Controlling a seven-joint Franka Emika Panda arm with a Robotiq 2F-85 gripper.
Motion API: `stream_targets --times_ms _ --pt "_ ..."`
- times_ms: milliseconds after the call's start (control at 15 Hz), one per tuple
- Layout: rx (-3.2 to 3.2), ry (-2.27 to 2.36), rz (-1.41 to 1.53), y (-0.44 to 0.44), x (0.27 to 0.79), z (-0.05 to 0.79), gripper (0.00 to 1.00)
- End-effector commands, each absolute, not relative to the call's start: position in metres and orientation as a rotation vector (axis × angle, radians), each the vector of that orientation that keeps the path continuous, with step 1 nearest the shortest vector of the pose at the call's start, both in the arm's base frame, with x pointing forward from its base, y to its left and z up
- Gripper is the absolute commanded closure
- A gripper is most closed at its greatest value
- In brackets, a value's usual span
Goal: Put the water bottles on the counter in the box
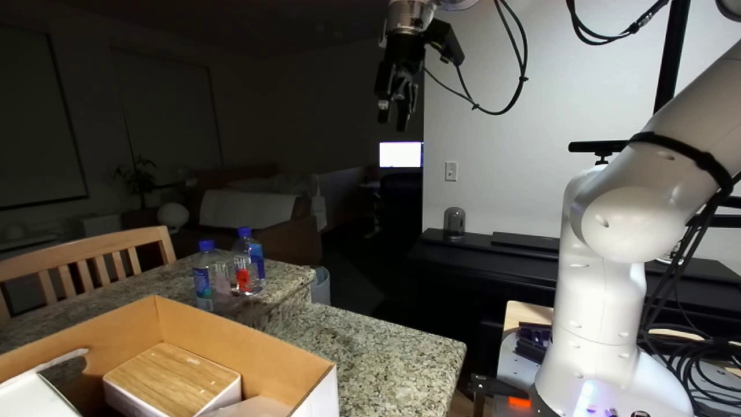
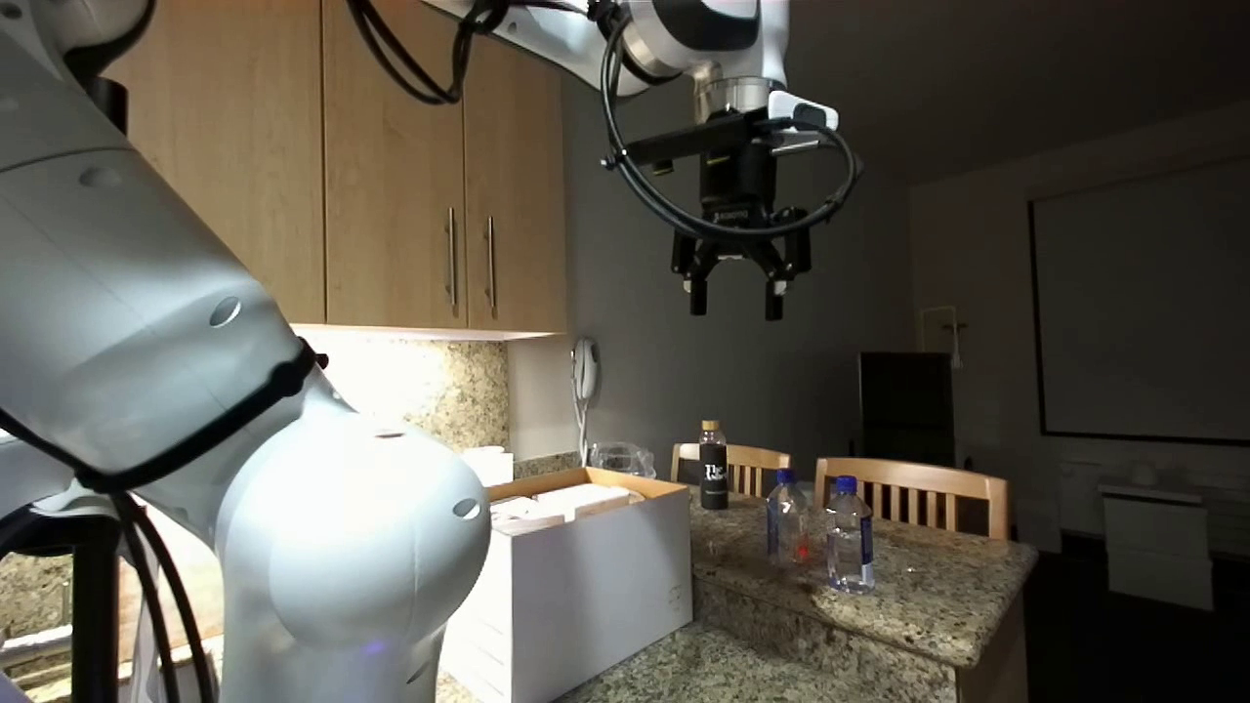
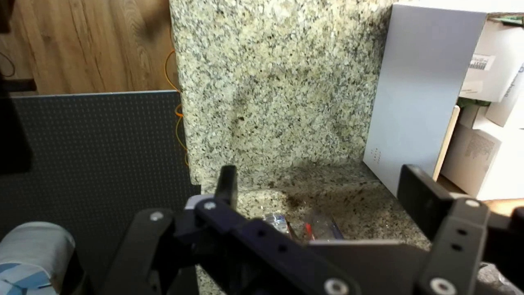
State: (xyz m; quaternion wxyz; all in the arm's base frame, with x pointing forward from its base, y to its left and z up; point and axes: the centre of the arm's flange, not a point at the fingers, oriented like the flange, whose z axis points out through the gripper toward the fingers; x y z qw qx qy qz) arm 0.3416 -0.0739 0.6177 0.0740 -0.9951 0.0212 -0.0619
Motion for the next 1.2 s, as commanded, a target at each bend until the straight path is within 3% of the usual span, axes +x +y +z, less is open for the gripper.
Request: stream_targets --times_ms 0,267,800,1133 --pt "-2.948 -0.019 -0.283 -0.034 0.383 0.59 0.0" --pt "-2.992 -0.091 -0.379 0.015 0.431 0.562 0.0" --pt "-2.997 -0.137 -0.356 0.027 0.437 0.556 0.0" --pt "-2.97 -0.095 -0.288 0.032 0.5 0.555 0.0"
